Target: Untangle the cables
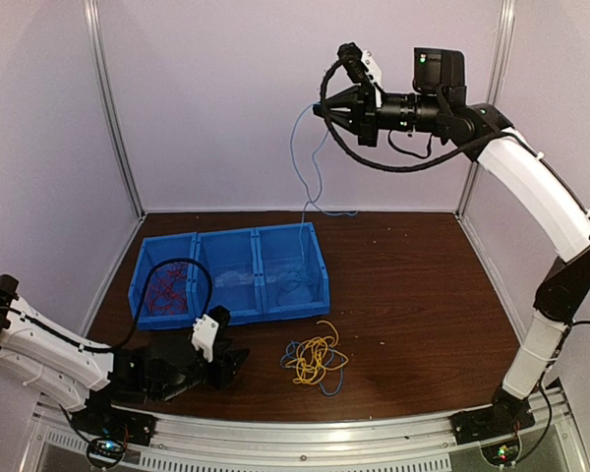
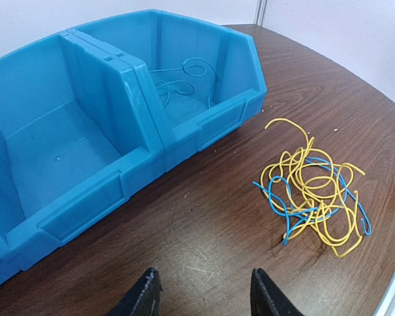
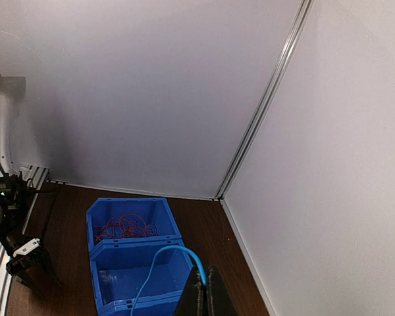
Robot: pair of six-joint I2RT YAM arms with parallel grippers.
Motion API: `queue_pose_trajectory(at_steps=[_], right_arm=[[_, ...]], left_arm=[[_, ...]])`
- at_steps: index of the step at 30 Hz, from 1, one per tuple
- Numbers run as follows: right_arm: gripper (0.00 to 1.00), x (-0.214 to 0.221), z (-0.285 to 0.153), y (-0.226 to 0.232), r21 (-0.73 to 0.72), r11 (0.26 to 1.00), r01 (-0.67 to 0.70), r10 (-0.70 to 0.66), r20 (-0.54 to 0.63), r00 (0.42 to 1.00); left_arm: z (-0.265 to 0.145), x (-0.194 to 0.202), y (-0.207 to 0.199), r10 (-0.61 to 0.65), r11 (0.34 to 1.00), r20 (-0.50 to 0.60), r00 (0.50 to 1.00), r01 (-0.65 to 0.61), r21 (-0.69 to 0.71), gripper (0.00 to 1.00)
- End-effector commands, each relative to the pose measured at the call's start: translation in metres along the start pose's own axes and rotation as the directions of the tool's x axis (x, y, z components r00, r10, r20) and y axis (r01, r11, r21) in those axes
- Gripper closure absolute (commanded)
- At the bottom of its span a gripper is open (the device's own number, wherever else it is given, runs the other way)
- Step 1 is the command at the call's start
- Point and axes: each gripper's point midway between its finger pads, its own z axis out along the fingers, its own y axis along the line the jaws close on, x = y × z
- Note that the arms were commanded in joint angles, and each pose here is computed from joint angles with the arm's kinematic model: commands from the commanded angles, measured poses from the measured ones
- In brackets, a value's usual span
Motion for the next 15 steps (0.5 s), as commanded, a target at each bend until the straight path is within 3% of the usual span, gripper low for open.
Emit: queue_pose_trajectory(at_steps=[1, 15], right_arm=[[1.0, 0.003, 0.01, 0.002, -0.012, 1.0, -0.014, 0.014, 0.003, 1.0], [1.0, 0.07, 0.064, -0.004, -0.018, 0.993, -0.119, 0.117, -0.093, 0.989]], left_arm=[[0.004, -0.01, -0.007, -0.016, 1.0, 0.02, 1.0, 0.016, 0.005, 0.53], [0.0, -0.001, 0.0, -0.042, 0.999, 0.01, 0.999, 0.043, -0.004, 0.53]])
